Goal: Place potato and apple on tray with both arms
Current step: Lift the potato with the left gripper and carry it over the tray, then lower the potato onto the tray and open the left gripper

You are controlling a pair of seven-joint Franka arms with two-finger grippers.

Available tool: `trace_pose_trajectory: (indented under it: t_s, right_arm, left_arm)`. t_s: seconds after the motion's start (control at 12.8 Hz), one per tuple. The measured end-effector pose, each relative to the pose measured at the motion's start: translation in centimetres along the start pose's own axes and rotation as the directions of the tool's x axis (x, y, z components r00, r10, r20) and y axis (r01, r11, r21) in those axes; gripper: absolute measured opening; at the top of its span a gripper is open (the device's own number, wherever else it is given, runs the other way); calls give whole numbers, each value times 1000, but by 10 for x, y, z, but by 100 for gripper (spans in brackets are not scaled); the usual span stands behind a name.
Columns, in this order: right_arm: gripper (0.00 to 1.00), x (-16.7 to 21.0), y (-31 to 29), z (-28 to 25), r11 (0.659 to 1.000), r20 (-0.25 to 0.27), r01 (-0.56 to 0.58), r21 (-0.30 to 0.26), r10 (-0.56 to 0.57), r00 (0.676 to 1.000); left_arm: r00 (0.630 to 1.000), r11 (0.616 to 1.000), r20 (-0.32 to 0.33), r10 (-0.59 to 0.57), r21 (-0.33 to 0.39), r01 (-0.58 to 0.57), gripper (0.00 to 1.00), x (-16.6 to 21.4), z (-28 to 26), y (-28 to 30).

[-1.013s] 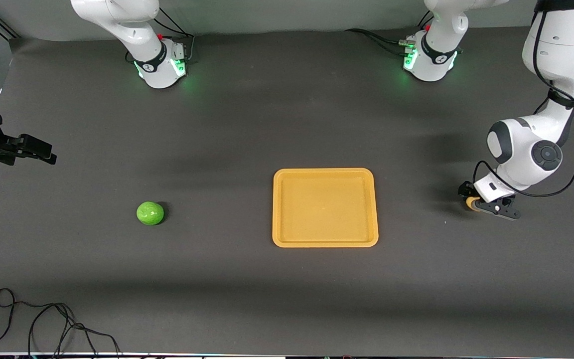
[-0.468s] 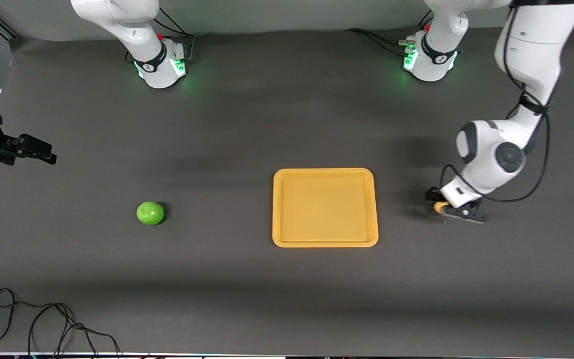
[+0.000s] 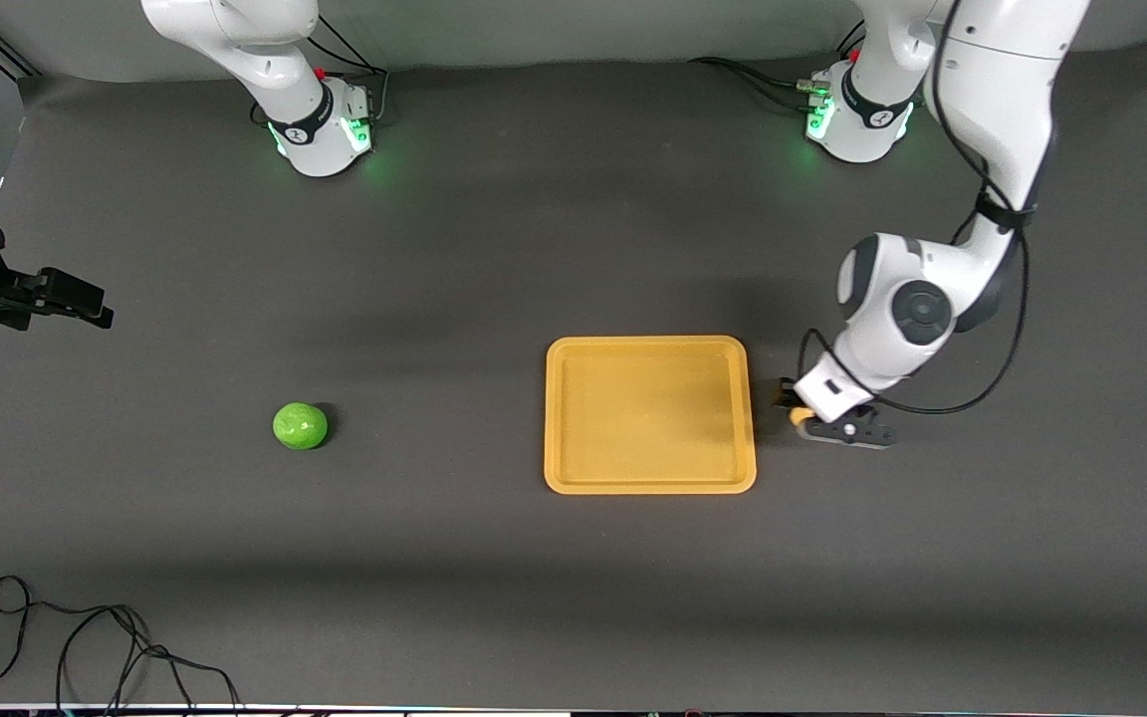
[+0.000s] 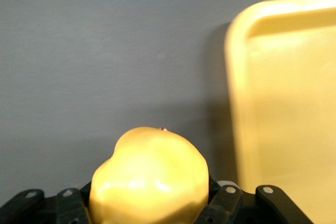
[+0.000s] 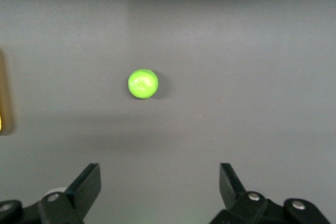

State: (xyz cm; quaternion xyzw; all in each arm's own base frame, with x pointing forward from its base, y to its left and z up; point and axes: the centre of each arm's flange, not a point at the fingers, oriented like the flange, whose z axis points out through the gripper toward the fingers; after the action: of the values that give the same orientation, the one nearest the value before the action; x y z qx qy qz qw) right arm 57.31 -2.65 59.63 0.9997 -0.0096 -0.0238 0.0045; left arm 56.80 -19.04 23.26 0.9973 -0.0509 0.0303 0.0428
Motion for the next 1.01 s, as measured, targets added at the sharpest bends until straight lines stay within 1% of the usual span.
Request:
trace_pose_trajectory:
  t_s: [0.16,0.39,0.62,0.86,1.01]
  right_arm:
    - [100,0,0,0,1000,0,0,0,0,1000]
    - [100,0,0,0,1000,0,0,0,0,1000]
    - [100,0,0,-1,1000,-3,0,0,0,1000]
    - [100,0,0,-2,1000,-5,0,0,0,1000]
    - [100,0,0,-2,1000,-5,0,0,0,1000]
  left_arm:
    - [999,999,0,-33,-7,33,59,3,-1,37]
    - [997,997,9,-74,-10,74,59,3,17,80]
    - [994,994,19,-109,11,109,59,-1,41,116]
    - [992,991,27,-127,36,126,59,-8,62,136]
    - [992,991,22,-125,38,125,59,-11,70,142]
